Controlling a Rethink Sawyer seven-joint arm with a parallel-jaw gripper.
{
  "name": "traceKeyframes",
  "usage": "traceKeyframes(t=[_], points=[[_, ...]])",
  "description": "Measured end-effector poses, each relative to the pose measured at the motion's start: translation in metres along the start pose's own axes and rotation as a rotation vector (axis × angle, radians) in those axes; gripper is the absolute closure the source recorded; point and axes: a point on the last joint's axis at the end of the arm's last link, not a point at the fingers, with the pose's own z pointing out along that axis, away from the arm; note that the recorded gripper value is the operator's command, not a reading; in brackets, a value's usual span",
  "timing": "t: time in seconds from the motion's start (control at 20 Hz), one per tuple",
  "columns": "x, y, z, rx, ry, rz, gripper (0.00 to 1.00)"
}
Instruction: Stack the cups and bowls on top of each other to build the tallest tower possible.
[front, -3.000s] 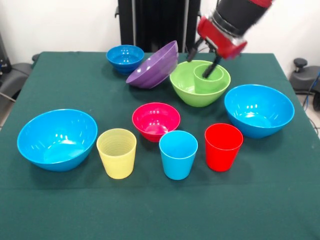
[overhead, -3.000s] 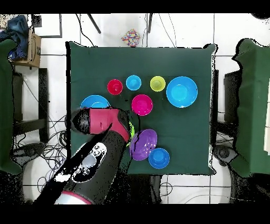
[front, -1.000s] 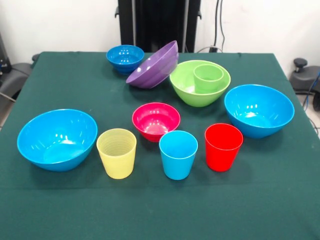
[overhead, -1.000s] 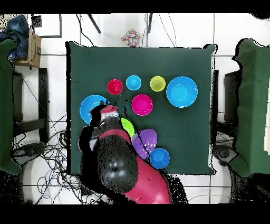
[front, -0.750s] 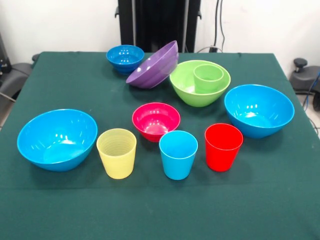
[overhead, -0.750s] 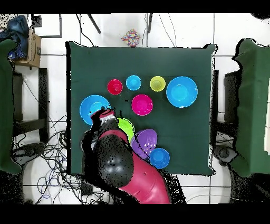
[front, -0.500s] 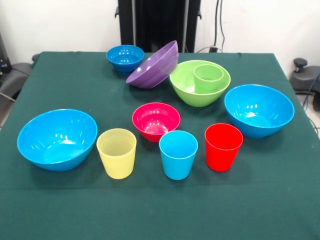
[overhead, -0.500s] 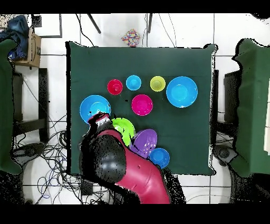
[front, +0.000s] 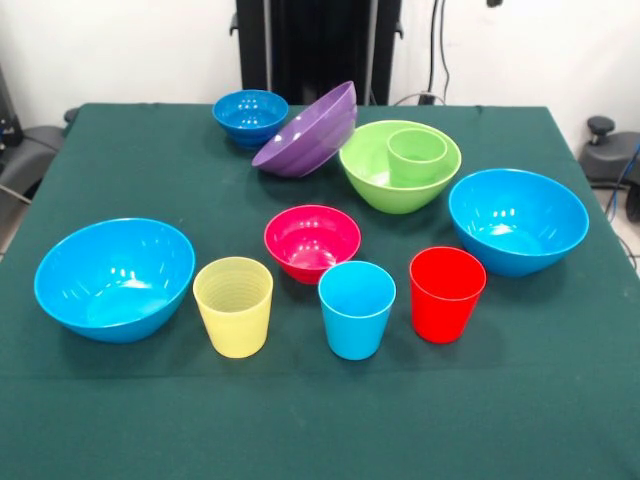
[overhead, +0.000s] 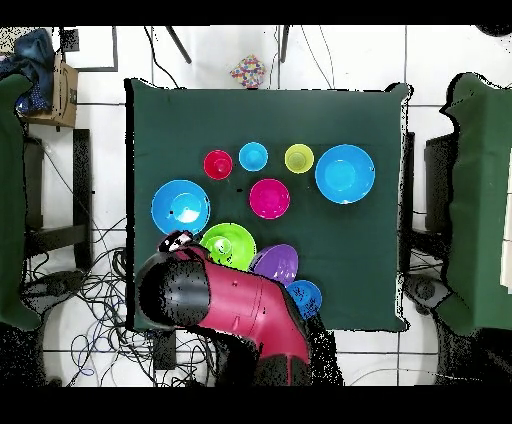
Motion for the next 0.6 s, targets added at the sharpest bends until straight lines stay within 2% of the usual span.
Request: traceKeyframes(t=[0.1, 0.3, 0.35, 0.4, 0.6], points=[[0.001, -0.003, 0.007, 0.019, 0.008, -0.004, 0.00], [0.004, -0.012, 0.019, 0.064, -0.002, -0.043, 0.00], [0.002, -0.017, 0.028, 0.077, -0.016, -0.058, 0.00], [0.001, -0.020, 0.032, 0.079, -0.017, -0.054, 0.00], [-0.014, -0.033, 0.052, 0.080, -0.066, -0.056, 0.00]])
